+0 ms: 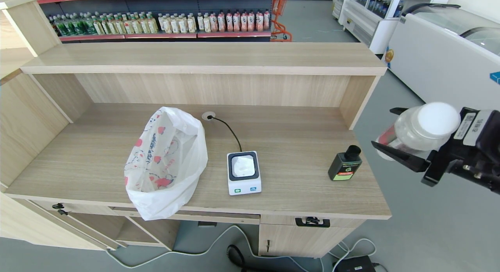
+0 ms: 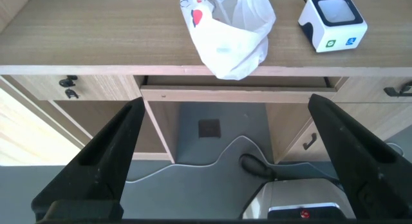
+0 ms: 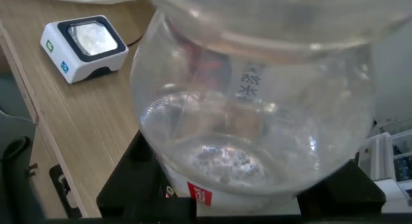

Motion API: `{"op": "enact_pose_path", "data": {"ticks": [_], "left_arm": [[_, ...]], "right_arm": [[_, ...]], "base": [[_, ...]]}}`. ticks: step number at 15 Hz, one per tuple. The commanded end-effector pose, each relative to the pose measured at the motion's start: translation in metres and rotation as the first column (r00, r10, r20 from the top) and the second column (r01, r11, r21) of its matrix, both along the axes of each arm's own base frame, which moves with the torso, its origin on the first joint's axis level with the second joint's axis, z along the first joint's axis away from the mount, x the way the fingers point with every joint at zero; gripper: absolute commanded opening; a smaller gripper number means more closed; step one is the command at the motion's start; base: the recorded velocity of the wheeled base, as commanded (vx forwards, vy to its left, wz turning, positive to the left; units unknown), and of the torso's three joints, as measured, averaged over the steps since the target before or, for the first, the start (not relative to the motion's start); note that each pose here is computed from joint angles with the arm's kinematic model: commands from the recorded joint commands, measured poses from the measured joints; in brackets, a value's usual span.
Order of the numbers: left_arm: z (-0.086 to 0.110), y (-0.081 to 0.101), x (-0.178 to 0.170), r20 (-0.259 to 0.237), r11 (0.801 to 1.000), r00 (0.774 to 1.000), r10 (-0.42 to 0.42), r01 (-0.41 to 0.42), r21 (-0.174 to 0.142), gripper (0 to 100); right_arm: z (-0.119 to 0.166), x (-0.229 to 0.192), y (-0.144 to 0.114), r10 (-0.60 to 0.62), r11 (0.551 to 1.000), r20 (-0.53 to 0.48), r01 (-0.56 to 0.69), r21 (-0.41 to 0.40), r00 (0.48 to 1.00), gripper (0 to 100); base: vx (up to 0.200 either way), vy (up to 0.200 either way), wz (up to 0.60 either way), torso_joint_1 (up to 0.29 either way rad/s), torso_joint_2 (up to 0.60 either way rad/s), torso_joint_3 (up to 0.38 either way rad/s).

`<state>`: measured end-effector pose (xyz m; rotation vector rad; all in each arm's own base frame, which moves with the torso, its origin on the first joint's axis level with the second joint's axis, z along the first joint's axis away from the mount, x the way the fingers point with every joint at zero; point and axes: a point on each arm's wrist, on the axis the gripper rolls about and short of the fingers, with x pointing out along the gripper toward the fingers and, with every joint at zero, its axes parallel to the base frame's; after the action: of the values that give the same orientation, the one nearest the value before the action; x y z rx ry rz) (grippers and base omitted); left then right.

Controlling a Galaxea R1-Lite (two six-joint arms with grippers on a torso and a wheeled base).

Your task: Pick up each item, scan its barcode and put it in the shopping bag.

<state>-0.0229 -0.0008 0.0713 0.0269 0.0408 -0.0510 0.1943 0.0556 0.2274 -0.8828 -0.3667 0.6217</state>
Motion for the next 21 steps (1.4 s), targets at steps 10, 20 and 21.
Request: {"op": "enact_pose_path", "data": {"ticks": [10,20,21], "left_arm": [[0.000,0.000,0.000,0.000,1.000,1.000,0.000,0.000,0.000,100],[0.000,0.000,0.000,0.002,1.000,1.000,0.000,0.000,0.000,100],[0.000,0.000,0.000,0.000,1.000,1.000,0.000,0.000,0.000,100]], "right_arm": [[-0.019,0.035,0.014,0.042,0.998,0.026,-0.041,-0.050,0.999,0],[-0.025,0.051,0.020,0.049,0.998,0.058,-0.047,-0.045,0.997,0],[-0.026,0.051,0.024,0.065,0.997,0.055,-0.062,-0.045,0.996,0]], "base": [[0.000,0.000,0.00,0.000,0.00,0.000],[0.000,0.100,0.00,0.001,0.00,0.001],[0.000,0.200,0.00,0.012,0.01,-0.007]]}}
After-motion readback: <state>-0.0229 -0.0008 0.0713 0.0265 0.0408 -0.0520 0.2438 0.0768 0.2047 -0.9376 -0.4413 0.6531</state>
